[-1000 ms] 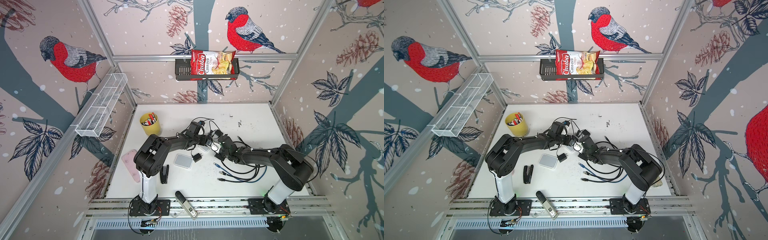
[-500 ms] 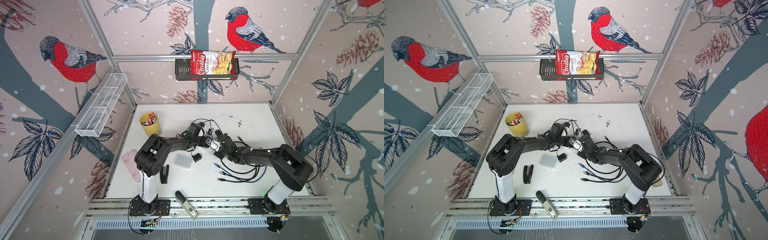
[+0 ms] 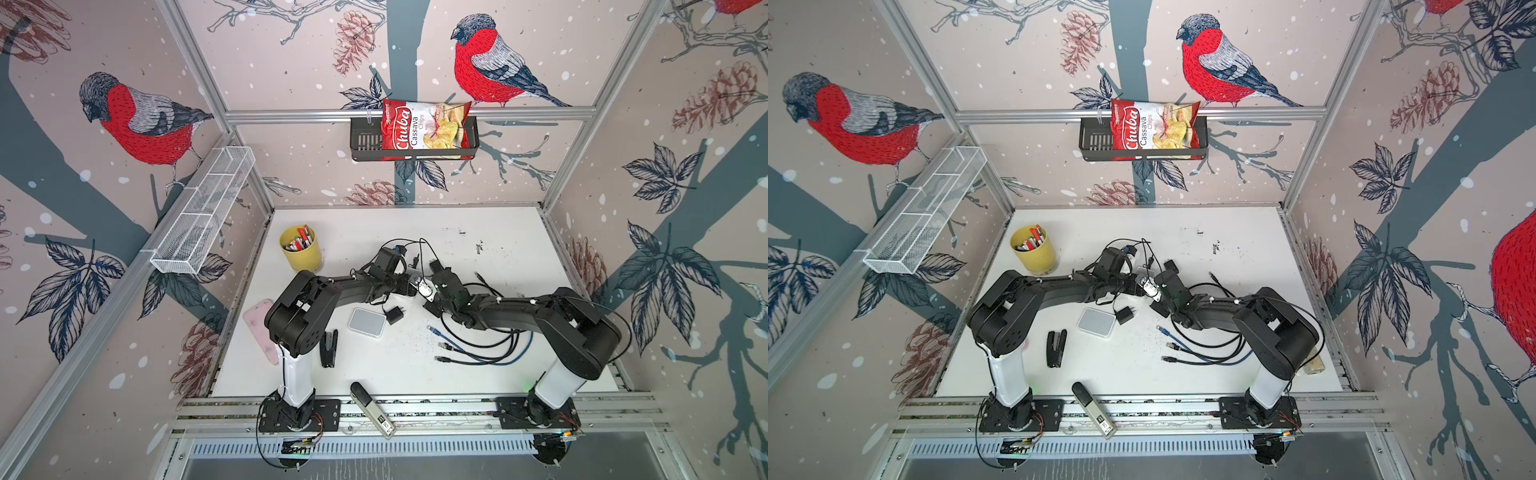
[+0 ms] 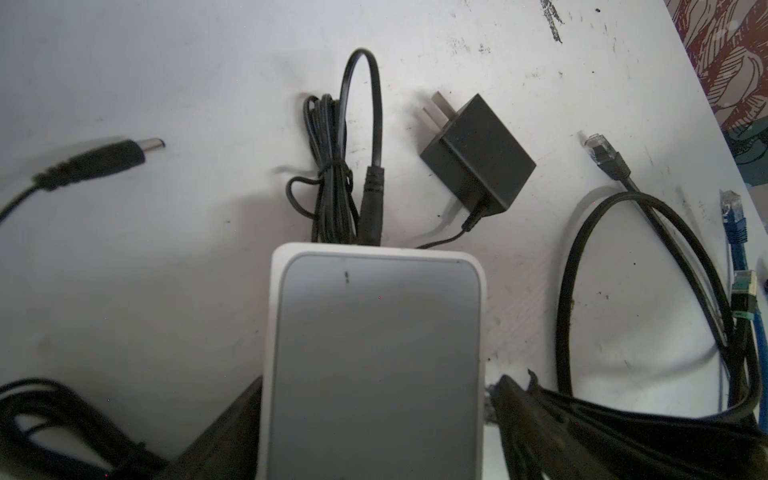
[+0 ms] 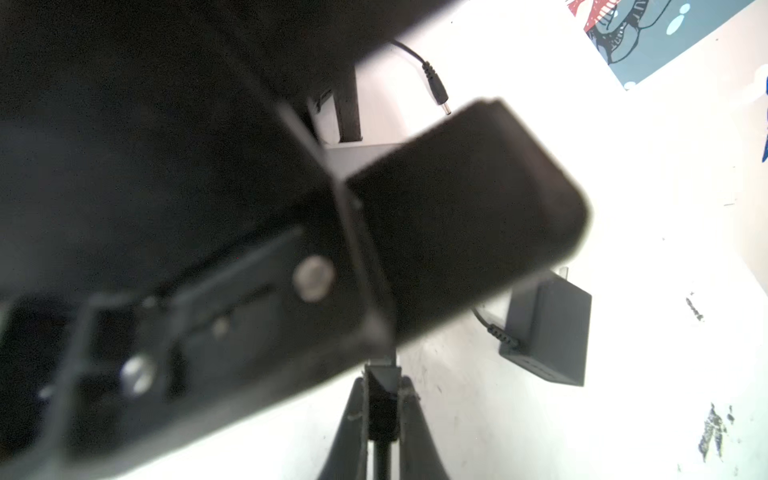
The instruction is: Insert the plug into the switch port
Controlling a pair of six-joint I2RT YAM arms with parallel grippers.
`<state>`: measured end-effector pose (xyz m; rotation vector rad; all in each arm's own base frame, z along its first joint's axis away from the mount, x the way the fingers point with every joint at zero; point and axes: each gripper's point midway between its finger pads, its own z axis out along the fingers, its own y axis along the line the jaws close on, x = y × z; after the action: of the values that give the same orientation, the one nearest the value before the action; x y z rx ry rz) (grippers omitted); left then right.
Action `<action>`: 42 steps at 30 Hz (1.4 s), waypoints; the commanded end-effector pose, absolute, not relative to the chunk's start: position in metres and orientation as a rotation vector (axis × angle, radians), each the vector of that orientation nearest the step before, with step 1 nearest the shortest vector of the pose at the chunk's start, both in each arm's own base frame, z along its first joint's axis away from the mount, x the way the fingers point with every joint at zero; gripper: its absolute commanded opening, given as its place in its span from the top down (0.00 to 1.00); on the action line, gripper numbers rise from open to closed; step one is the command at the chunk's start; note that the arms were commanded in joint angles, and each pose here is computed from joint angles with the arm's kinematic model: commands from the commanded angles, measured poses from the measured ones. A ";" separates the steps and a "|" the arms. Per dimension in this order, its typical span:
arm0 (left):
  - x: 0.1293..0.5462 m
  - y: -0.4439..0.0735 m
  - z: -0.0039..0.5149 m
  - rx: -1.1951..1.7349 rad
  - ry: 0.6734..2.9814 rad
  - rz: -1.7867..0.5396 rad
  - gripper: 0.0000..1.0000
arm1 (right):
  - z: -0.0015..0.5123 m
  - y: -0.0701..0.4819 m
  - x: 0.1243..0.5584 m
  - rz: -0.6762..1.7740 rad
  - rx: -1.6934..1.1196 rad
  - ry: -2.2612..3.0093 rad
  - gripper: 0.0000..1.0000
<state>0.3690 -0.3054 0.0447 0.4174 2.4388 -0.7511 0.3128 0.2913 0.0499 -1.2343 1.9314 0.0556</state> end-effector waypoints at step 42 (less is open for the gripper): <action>0.376 -0.306 0.078 0.506 2.373 -0.780 0.18 | 0.044 0.307 0.311 0.086 -1.181 1.799 1.00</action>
<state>0.3738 -0.2974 0.0605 0.4822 2.4273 -0.7103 0.3091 0.3038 0.0412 -1.1791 1.8251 0.0761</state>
